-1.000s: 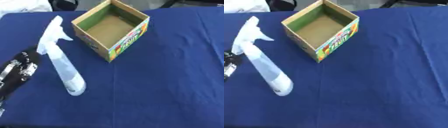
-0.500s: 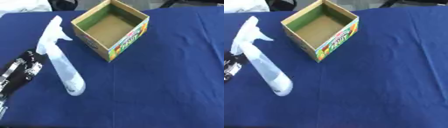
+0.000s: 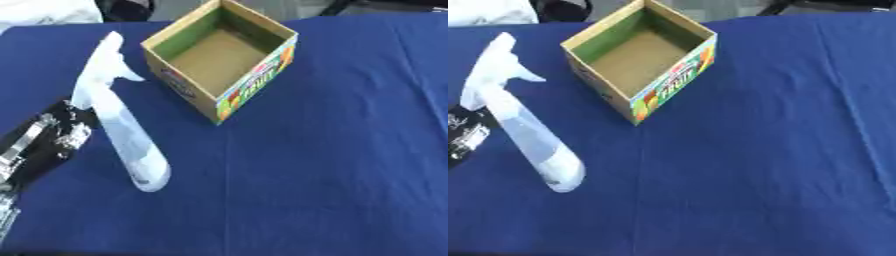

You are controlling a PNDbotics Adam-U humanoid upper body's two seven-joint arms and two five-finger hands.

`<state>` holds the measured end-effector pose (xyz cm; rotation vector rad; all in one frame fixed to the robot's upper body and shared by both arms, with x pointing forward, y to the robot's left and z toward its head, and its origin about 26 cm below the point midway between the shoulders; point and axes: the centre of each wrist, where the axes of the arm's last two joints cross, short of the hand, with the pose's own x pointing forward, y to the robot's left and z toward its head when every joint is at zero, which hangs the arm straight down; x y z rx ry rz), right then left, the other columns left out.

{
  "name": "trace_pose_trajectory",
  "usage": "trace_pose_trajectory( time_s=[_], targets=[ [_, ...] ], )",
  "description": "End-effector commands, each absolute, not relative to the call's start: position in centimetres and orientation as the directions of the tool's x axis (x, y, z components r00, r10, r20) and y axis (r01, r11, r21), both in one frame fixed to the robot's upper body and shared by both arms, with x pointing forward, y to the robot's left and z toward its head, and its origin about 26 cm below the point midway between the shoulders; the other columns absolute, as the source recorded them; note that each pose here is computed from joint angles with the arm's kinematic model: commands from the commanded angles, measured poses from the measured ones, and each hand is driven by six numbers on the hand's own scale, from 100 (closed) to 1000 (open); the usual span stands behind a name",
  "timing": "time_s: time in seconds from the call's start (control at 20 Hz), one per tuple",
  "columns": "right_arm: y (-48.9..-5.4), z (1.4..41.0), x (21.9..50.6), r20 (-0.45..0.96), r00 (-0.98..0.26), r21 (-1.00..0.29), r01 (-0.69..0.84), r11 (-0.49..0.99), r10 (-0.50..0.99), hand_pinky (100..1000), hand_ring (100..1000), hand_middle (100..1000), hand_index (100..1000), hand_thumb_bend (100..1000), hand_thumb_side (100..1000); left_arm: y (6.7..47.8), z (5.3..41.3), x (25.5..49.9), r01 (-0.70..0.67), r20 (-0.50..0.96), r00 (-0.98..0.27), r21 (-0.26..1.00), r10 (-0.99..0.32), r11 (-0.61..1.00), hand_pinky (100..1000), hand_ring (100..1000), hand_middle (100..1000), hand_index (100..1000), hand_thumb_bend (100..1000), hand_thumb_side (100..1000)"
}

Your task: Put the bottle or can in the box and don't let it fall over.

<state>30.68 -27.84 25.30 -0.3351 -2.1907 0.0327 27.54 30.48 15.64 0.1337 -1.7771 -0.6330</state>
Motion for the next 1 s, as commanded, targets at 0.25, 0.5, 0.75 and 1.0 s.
trace_pose_trajectory(
  time_s=[0.25,0.5,0.75,1.0],
  targets=[
    [-27.88,26.32,30.37,0.762,-0.592,-0.159,0.223,0.962,0.263,1000,949,1000,964,100,470,30.36,16.87,27.68,0.242,0.838,-0.354,0.512,-0.416,0.824,1000,1000,1000,953,141,626],
    [-27.87,26.3,30.37,0.762,-0.592,-0.16,0.222,0.962,0.263,1000,949,1000,964,100,470,30.32,17.0,27.74,0.249,0.835,-0.362,0.514,-0.414,0.821,1000,1000,1000,954,124,626],
    [-27.88,26.3,30.37,0.762,-0.591,-0.16,0.223,0.962,0.264,1000,949,1000,964,100,470,30.33,17.01,27.74,0.253,0.836,-0.364,0.512,-0.41,0.821,1000,1000,1000,954,105,631],
    [-27.89,26.32,30.37,0.762,-0.591,-0.16,0.224,0.961,0.264,1000,949,1000,964,100,470,30.55,16.89,27.63,0.243,0.836,-0.357,0.514,-0.417,0.823,1000,1000,1000,955,100,615]
  ],
)
